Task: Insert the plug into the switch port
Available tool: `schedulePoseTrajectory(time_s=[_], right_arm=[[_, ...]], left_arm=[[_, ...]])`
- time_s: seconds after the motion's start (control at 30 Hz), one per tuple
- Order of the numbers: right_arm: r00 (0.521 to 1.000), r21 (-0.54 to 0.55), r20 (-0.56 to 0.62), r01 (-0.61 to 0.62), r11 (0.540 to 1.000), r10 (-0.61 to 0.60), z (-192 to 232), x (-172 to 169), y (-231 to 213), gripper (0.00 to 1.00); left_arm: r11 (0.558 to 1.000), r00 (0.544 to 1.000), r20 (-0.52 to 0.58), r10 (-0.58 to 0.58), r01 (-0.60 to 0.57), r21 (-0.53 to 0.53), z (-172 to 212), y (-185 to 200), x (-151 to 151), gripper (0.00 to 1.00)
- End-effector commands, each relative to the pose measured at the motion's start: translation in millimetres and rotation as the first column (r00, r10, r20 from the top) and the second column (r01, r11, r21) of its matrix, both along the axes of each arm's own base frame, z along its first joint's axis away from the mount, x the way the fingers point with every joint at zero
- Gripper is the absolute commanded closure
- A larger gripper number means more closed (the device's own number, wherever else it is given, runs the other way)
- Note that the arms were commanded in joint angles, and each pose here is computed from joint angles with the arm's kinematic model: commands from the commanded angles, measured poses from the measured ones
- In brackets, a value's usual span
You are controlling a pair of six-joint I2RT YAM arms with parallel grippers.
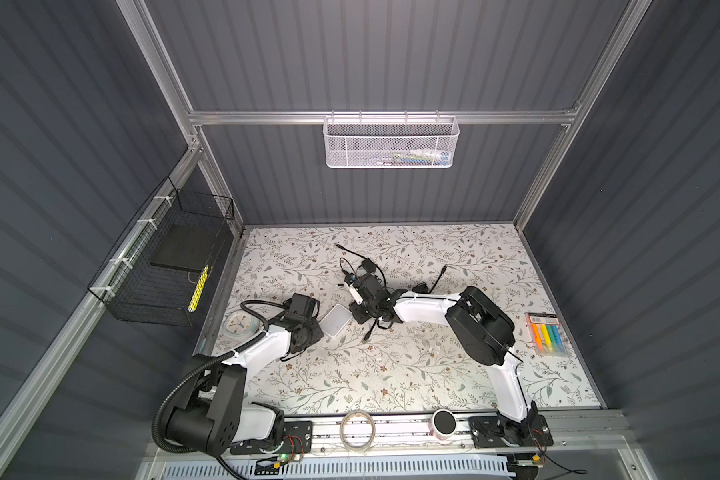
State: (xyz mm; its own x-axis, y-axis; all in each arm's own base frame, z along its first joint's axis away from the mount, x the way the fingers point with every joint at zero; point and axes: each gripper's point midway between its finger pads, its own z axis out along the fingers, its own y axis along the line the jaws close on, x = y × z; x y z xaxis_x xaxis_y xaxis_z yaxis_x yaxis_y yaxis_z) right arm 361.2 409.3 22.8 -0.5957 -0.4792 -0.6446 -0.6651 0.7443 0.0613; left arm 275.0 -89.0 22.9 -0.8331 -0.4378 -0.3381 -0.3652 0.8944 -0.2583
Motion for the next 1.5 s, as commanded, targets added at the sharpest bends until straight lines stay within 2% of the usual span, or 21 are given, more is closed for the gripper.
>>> schedulePoseTrajectory(time_s=[0.0,0.43,0.7,0.97,1.07,1.23,1.33,1.47], right_arm=[[1.0,0.001,-0.01,0.009,1.0,-0.009,-1,-4,3,0.57],[0.994,0.055,-0.093,0.058,0.997,-0.053,1,-28,-2,0.57],[0.986,0.071,-0.165,0.043,0.997,-0.031,3,-53,0,0.56],[0.98,0.074,-0.2,0.038,0.997,-0.022,6,-61,0,0.54],[0.981,0.071,-0.187,0.07,0.995,-0.056,16,-56,-5,0.53],[0.986,0.031,-0.123,0.115,0.993,-0.11,45,-37,-40,0.52],[0.993,-0.007,-0.066,0.102,0.995,-0.102,63,-19,-67,0.51],[0.994,-0.092,-0.025,0.105,0.99,-0.108,72,15,-103,0.5]], left_arm=[[1.0,0.998,-0.057,-0.01,0.009,-0.011,-16,-4,-6,0.73],[0.998,0.998,-0.041,-0.056,0.058,0.026,-26,-13,27,0.73],[0.994,0.995,0.004,-0.103,0.103,0.028,-27,-28,67,0.73],[0.993,0.991,0.064,-0.115,0.113,0.028,-16,-30,107,0.72],[0.994,0.989,0.104,-0.108,0.106,0.027,1,-24,125,0.72],[0.994,0.974,0.201,-0.103,0.094,0.05,62,2,143,0.7],[0.988,0.957,0.252,-0.144,0.125,0.089,101,9,138,0.66],[0.977,0.937,0.276,-0.212,0.2,0.071,127,2,115,0.59]])
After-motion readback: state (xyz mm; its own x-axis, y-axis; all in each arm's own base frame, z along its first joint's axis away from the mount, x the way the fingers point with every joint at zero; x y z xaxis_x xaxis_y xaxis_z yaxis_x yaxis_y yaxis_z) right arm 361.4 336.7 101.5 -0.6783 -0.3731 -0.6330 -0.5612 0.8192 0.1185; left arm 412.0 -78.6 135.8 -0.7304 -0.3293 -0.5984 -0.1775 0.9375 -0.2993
